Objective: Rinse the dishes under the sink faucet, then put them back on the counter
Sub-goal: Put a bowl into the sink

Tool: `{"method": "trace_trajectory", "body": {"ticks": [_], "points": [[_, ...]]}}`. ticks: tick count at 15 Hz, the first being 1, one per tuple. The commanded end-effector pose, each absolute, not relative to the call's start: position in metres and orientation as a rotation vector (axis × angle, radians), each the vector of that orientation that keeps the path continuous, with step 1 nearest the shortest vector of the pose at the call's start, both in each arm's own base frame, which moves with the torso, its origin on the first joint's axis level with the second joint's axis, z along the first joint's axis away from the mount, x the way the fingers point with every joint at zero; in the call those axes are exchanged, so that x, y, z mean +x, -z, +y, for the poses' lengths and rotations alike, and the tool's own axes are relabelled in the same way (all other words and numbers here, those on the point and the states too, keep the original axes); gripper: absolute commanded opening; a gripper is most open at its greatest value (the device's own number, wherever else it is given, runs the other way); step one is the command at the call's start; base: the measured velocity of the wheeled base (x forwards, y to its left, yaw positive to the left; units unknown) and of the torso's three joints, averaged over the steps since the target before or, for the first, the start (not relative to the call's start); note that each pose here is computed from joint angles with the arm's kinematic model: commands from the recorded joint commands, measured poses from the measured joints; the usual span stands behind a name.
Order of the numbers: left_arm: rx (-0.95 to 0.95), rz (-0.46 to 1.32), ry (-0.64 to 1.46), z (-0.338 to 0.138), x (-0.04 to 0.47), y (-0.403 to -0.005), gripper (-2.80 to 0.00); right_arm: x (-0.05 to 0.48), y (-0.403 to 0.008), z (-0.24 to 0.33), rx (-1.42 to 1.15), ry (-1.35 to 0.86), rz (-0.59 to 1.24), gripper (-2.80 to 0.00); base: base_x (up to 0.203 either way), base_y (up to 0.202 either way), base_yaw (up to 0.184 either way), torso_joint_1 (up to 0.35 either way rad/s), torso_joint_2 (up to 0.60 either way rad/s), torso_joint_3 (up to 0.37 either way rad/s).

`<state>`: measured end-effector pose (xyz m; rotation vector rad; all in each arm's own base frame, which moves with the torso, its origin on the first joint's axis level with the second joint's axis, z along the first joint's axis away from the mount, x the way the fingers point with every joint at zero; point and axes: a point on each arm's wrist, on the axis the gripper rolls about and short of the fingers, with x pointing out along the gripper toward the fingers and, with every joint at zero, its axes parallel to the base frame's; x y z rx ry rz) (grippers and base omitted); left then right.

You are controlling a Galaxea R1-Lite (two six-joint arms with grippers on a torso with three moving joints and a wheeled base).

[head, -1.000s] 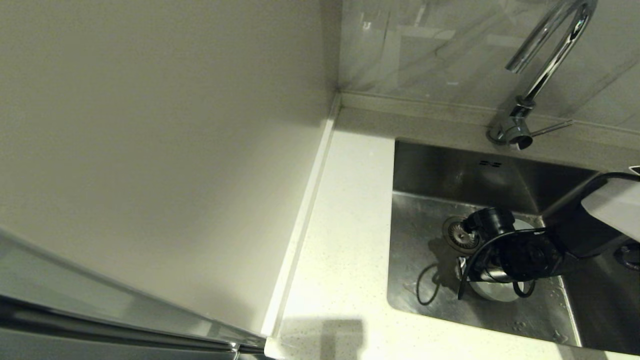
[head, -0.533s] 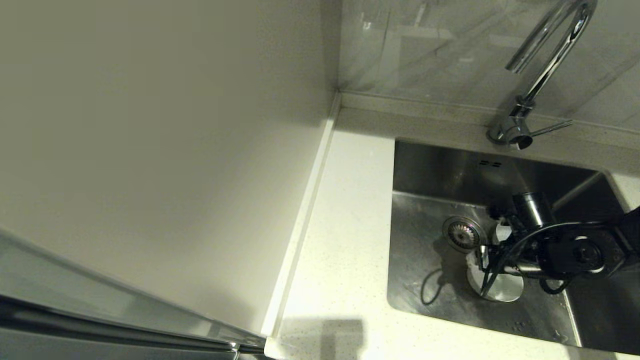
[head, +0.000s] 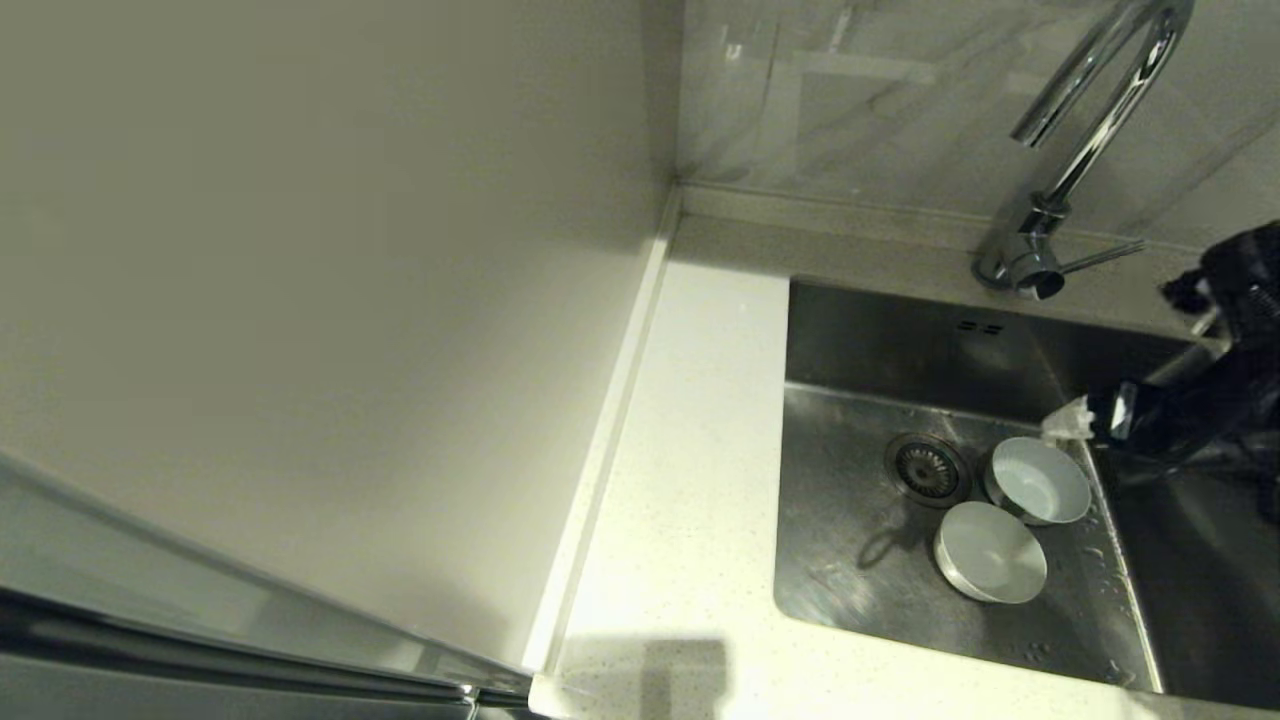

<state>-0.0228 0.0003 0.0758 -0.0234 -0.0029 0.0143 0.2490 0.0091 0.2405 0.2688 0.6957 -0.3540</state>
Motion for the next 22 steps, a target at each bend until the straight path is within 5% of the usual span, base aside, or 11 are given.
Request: {"method": "trace_trajectory", "body": {"ticks": [1, 11, 22], "points": [[-0.024, -0.006, -0.015, 0.000, -0.023, -0.076, -2.80, 0.215, -0.277, 0.004, 0.370, 0.431, 0.747, 0.00, 0.000, 0.000, 0.000, 0.000, 0.00, 0.000], [-0.023, -0.007, -0.015, 0.000, -0.023, -0.076, -2.80, 0.129, -0.282, -0.096, 0.872, 1.077, 0.805, 0.00, 0.000, 0.000, 0.000, 0.000, 0.00, 0.000], [-0.023, -0.008, -0.014, 0.000, -0.023, -0.076, -2.80, 0.034, -0.182, -0.167, 1.131, 1.115, 0.891, 0.00, 0.000, 0.000, 0.000, 0.000, 0.00, 0.000]]}}
